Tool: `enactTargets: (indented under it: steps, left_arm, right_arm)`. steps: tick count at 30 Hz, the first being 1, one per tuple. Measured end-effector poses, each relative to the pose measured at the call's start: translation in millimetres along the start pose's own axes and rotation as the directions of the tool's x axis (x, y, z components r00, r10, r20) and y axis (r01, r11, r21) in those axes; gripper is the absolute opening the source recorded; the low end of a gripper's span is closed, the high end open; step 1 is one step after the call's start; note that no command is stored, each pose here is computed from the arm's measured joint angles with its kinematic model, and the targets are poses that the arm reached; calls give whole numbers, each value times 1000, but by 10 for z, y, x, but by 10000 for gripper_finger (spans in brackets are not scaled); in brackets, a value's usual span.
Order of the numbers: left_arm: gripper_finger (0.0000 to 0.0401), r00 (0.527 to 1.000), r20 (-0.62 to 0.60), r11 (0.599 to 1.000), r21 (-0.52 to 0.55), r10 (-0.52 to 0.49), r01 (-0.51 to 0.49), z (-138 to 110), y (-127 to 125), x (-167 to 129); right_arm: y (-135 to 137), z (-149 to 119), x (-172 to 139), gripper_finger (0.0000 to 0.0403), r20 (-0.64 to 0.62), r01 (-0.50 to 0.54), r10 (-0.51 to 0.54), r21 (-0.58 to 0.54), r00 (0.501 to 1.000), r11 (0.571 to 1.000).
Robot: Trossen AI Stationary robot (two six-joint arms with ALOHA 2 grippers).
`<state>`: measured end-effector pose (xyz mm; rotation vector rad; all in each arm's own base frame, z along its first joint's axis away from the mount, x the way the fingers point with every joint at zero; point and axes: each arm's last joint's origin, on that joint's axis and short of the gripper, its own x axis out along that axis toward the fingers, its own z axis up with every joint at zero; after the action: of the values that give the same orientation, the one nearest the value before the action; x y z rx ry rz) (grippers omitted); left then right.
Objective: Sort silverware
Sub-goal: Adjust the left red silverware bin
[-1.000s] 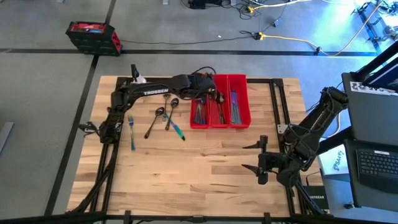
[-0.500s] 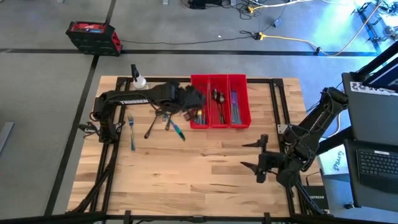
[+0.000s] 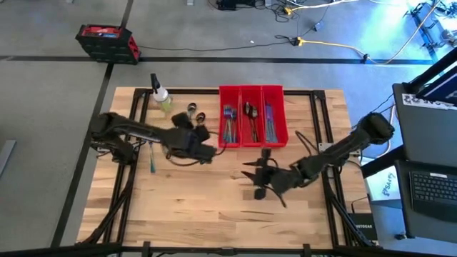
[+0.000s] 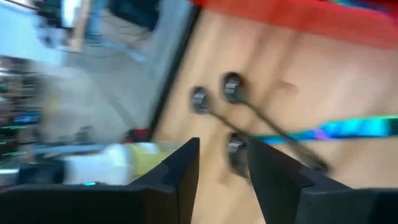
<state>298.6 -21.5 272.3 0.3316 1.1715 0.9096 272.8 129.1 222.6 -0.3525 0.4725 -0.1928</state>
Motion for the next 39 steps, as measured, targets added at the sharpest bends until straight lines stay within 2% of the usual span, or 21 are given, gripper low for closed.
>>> enactTargets:
  steps: [2, 4, 7, 9, 11, 13, 15, 18, 20, 23, 25, 28, 31, 33, 36, 39]
  left_arm:
    - [113, 996, 49, 995, -50, -80, 82, -172, -14, -3]
    - [104, 980, 124, 981, -95, -157, 169, -334, 2, -7]
    - [88, 931, 234, 944, -110, -280, 312, -571, 46, 34]
    - [78, 869, 302, 897, -83, -392, 433, -703, 58, 107]
    - [67, 792, 352, 841, -27, -498, 540, -838, 58, 198]
    - [55, 727, 394, 793, 6, -562, 609, -959, 47, 299]
    - [40, 699, 417, 774, 17, -581, 633, -1067, 44, 401]
    - [9, 717, 391, 779, -1, -577, 628, -1224, 55, 546]
    - [3, 691, 391, 747, -11, -609, 665, -1285, 63, 606]
    - [1, 648, 426, 715, -4, -631, 699, -1346, 67, 649]
    - [0, 629, 438, 705, 16, -642, 709, -1383, 68, 652]
    - [0, 578, 445, 672, 77, -684, 736, -1428, 51, 656]
    - [0, 554, 453, 655, 93, -699, 750, -1467, 40, 668]
    - [0, 544, 461, 645, 85, -701, 760, -1499, 31, 682]
    - [0, 465, 531, 601, 108, -708, 792, -1478, 57, 635]
    - [0, 425, 554, 576, 125, -716, 808, -1532, 46, 647]
  right_arm:
    - [-23, -14, 123, 49, 3, -26, 26, 27, 1000, 999]
    - [-37, -22, 242, 13, 21, -71, 70, 54, 997, 996]
    - [-82, 14, 440, 21, 59, -111, 105, 110, 993, 988]
    - [-79, 58, 591, 23, 56, -144, 138, 118, 989, 983]
    - [-62, 111, 769, 19, 50, -190, 186, 84, 981, 978]
    - [-22, 172, 960, 10, 41, -226, 225, 4, 973, 974]
    - [13, 226, 1182, 3, -9, -192, 192, -57, 981, 980]
    - [33, 272, 1542, 1, -125, -96, 86, -74, 988, 993]
    - [15, 297, 1784, 1, -183, -55, 37, -93, 982, 994]
    - [-32, 292, 2088, 0, -278, 50, -92, -155, 956, 987]
    - [-72, 268, 2217, 0, -353, 75, -145, -205, 924, 976]
    - [-131, 269, 2344, 0, -420, 47, -112, -163, 901, 986]
    - [-182, 287, 2439, 0, -440, 4, -31, -62, 897, 998]
    - [-221, 264, 2483, 0, -460, 13, -24, -28, 888, 1000]
    - [-299, 222, 2514, 0, -490, 43, -21, 35, 871, 998]
    - [-406, 194, 2514, 0, -533, 92, -24, 100, 846, 991]
